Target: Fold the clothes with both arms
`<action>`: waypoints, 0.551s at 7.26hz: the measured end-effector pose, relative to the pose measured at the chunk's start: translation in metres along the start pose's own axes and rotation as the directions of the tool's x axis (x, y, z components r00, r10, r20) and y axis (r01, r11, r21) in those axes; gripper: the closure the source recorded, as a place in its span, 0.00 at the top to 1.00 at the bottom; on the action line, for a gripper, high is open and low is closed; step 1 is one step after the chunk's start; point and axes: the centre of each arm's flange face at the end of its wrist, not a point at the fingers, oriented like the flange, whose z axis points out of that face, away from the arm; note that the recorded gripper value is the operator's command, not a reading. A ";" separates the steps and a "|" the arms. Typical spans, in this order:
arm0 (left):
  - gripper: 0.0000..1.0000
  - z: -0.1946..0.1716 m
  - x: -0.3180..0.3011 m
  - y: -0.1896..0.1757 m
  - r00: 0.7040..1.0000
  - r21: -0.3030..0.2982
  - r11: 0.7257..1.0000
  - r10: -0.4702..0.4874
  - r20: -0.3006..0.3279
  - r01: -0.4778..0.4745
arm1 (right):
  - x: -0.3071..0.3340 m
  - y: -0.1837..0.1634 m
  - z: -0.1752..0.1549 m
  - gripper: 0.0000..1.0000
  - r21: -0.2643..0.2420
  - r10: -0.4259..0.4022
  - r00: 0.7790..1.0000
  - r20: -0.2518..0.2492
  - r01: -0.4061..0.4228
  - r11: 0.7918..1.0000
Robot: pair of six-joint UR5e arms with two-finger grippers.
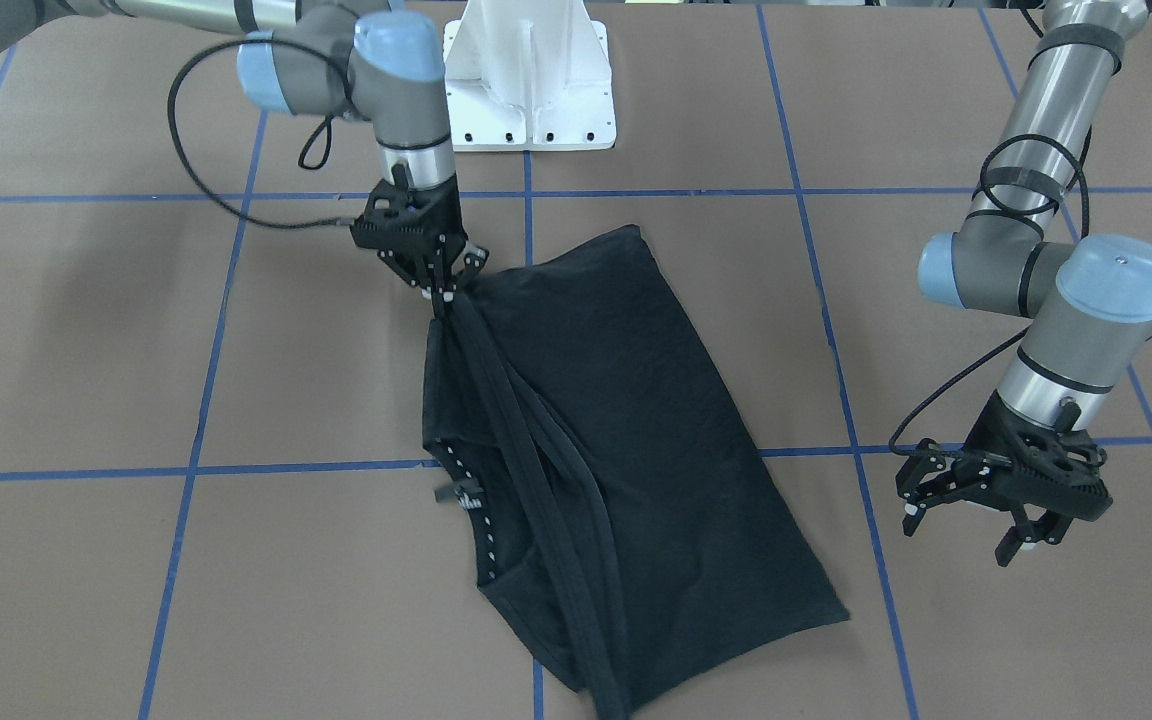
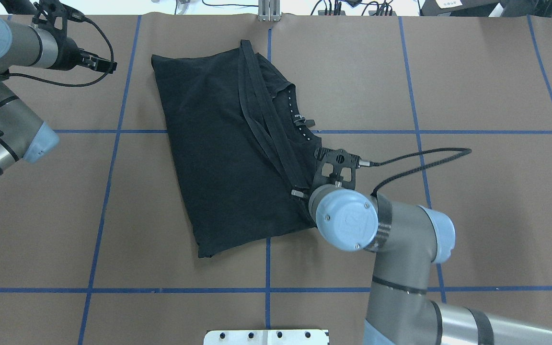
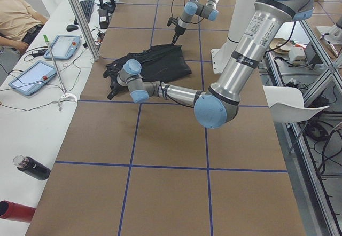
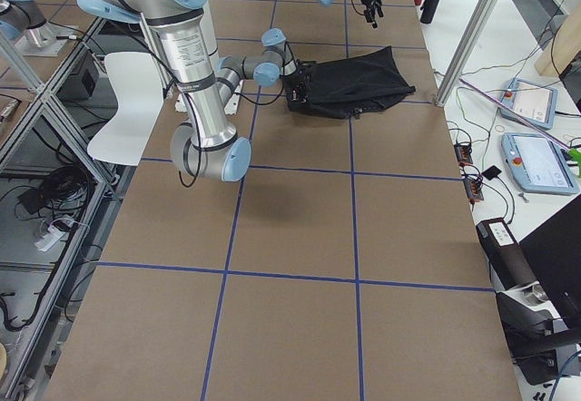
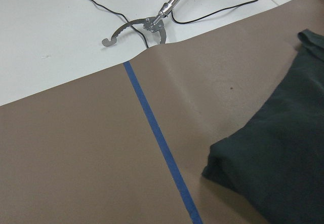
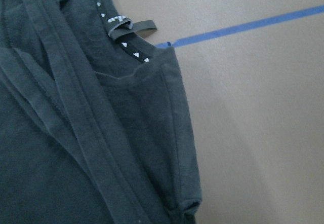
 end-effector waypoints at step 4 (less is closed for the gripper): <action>1.00 -0.004 0.007 -0.004 1.000 0.011 1.000 -0.028 -0.011 0.028 | 0.030 0.067 -0.025 1.00 0.028 0.008 1.000 0.005 -0.008 1.000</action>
